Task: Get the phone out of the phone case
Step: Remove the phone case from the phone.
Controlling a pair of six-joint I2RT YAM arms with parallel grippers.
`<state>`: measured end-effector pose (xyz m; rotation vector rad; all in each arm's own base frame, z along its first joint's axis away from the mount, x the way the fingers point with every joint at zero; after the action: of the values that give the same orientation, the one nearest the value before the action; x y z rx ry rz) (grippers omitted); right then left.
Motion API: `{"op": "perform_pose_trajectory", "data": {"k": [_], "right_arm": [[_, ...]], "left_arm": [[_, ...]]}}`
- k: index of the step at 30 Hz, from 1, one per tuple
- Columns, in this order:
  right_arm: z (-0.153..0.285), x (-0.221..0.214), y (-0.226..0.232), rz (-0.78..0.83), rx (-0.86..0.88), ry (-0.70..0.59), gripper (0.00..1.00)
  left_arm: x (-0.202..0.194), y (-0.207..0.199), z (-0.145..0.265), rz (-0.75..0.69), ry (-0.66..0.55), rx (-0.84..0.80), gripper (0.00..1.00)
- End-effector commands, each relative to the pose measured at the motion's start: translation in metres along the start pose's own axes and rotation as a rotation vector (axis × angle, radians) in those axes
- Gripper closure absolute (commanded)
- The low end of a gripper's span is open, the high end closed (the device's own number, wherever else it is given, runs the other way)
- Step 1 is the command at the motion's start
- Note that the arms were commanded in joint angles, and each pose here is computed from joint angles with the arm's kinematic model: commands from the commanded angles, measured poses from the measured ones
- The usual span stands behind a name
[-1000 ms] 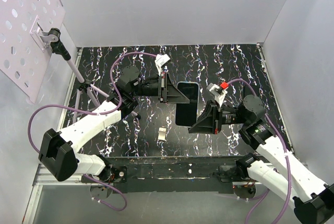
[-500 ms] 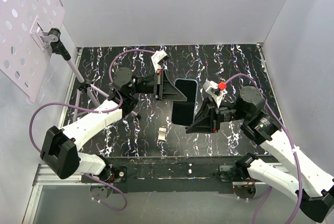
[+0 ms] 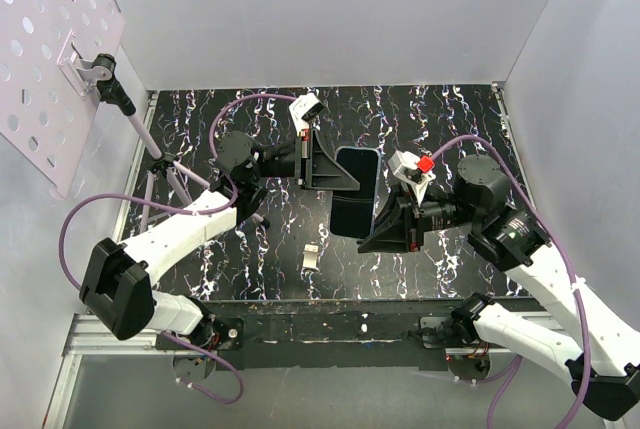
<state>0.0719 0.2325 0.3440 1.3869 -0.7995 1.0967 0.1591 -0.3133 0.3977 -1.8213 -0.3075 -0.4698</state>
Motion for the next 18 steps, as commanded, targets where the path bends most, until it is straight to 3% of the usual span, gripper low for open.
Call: {"op": "perform_pose_trajectory", "data": {"k": [1,18], "right_arm": [[0.000,0.043,-0.012,0.337,-0.094,-0.095,0.99],[0.005,0.046,-0.033,0.377,-0.244,-0.044,0.99]], "left_arm": [[-0.003,0.009,-0.015,0.215,-0.035,0.025,1.00],[-0.002,0.027,-0.021,0.323,-0.082,0.038,1.00]]}}
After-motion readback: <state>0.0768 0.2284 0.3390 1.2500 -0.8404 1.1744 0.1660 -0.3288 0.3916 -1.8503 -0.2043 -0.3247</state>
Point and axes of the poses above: each gripper's point midway between its finger pads, its own z axis back along the fingers, its own y axis along the line the jaws close on, x = y × z, the point moved 3 cm from there along z, back along the fingers, and after that the axes turned 2 degrees about z, right-handed, at the moved point
